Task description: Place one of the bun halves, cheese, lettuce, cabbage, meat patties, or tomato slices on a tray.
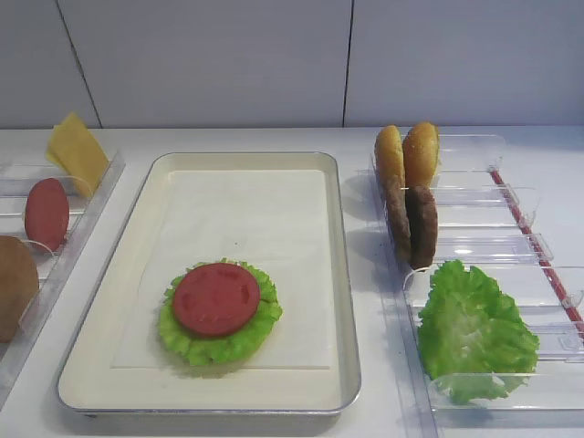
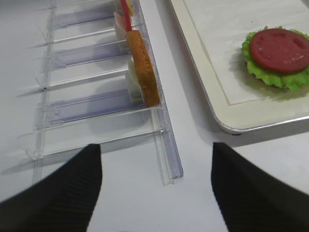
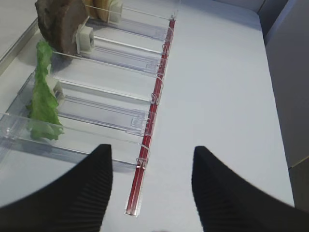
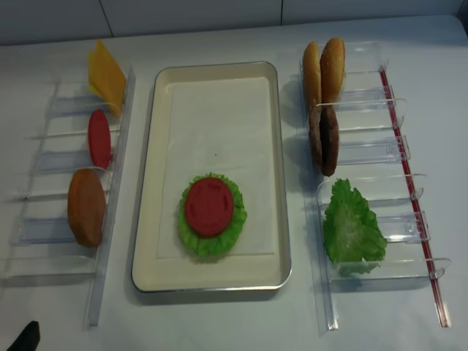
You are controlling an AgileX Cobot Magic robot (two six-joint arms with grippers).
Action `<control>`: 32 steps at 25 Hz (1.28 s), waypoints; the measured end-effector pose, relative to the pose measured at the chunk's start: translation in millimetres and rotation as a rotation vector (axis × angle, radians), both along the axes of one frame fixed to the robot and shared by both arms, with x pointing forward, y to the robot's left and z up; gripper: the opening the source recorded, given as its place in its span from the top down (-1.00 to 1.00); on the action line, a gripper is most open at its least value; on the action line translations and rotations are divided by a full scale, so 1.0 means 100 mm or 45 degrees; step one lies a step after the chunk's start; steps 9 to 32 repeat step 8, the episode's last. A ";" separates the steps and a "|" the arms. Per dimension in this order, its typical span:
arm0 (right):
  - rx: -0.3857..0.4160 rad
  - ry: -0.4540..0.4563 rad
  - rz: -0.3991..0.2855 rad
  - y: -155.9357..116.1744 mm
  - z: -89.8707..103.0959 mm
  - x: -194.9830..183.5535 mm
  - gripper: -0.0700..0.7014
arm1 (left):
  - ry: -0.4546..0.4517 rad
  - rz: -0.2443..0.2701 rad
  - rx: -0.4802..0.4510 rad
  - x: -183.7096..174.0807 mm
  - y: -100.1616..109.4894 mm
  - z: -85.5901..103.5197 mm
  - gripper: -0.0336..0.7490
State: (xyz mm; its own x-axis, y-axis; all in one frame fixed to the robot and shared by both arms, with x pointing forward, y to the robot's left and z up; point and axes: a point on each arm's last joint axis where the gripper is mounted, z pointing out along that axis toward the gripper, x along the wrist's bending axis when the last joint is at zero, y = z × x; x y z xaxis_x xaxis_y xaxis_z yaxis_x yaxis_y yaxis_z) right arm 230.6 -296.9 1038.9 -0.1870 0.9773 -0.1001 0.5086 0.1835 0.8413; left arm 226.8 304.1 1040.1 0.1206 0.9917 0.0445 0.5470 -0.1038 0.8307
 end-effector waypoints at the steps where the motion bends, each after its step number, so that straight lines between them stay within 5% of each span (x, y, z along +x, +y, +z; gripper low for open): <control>1: 0.000 0.000 0.000 0.00 0.00 0.00 -0.20 | 0.000 0.000 0.000 0.00 0.00 0.00 -0.28; 32: 0.000 0.000 0.000 0.00 0.00 0.00 -0.20 | 0.000 0.000 0.000 0.00 0.00 0.00 -0.28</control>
